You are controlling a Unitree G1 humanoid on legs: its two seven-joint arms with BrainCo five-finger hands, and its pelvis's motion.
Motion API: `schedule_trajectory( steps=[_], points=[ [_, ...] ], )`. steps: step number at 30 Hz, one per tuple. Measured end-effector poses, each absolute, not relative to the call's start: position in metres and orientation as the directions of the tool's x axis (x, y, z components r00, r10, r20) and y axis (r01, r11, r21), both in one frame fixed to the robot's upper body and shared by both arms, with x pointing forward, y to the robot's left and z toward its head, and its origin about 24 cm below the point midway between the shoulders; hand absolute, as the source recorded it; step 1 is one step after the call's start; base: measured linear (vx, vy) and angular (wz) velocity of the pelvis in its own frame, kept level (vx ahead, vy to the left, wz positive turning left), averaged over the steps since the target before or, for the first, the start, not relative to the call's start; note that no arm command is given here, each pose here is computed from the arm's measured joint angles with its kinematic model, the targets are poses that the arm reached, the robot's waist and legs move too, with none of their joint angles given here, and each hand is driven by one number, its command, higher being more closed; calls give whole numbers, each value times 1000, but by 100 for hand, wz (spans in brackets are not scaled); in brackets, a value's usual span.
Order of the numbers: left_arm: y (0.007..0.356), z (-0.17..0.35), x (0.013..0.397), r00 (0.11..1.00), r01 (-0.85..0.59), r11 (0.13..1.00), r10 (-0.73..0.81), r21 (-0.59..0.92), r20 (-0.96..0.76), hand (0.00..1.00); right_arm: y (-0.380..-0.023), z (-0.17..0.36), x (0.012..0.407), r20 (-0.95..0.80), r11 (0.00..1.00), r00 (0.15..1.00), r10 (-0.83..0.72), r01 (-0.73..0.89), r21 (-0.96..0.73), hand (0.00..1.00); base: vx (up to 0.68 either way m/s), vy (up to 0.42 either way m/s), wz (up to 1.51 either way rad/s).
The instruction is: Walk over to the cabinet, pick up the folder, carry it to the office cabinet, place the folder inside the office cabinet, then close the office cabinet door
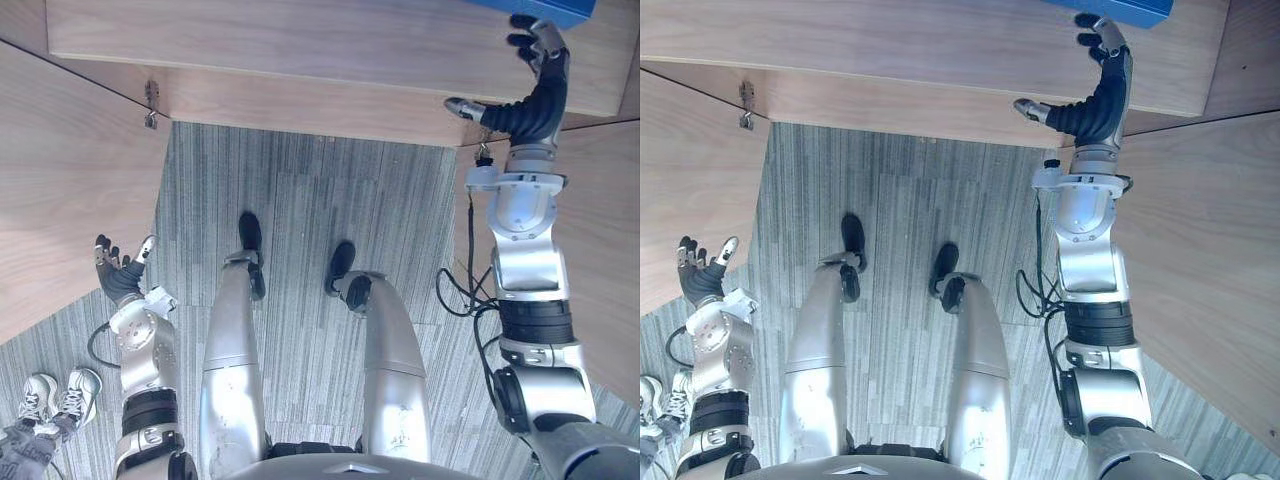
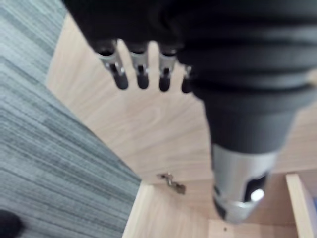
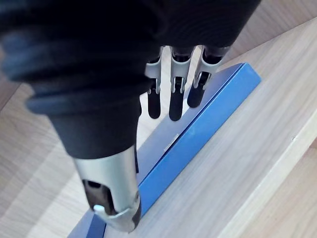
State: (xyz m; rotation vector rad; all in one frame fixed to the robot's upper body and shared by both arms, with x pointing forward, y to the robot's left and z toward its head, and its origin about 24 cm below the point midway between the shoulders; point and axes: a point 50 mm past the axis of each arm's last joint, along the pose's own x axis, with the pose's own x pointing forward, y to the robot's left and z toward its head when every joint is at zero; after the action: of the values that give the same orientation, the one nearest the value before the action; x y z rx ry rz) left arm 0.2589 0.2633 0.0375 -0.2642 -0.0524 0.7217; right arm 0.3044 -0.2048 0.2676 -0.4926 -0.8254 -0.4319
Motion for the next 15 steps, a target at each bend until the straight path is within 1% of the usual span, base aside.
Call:
schedule_trajectory(
  steps=[4, 7, 15],
  points=[
    [257, 37, 261, 752, -646, 721, 657, -252, -49, 0, -194, 282, 306, 811, 824, 547, -207, 544, -156, 100, 0, 0, 0],
    [254, 37, 262, 756, -641, 724, 653, -255, -48, 0, -194, 289, 308, 820, 822, 521, -238, 558, -116, 100, -10, 2, 3],
    [248, 37, 263, 761, -634, 729, 648, -260, -38, 0, -196, 302, 325, 808, 808, 513, -289, 584, -82, 100, -5, 0, 1]
  ],
)
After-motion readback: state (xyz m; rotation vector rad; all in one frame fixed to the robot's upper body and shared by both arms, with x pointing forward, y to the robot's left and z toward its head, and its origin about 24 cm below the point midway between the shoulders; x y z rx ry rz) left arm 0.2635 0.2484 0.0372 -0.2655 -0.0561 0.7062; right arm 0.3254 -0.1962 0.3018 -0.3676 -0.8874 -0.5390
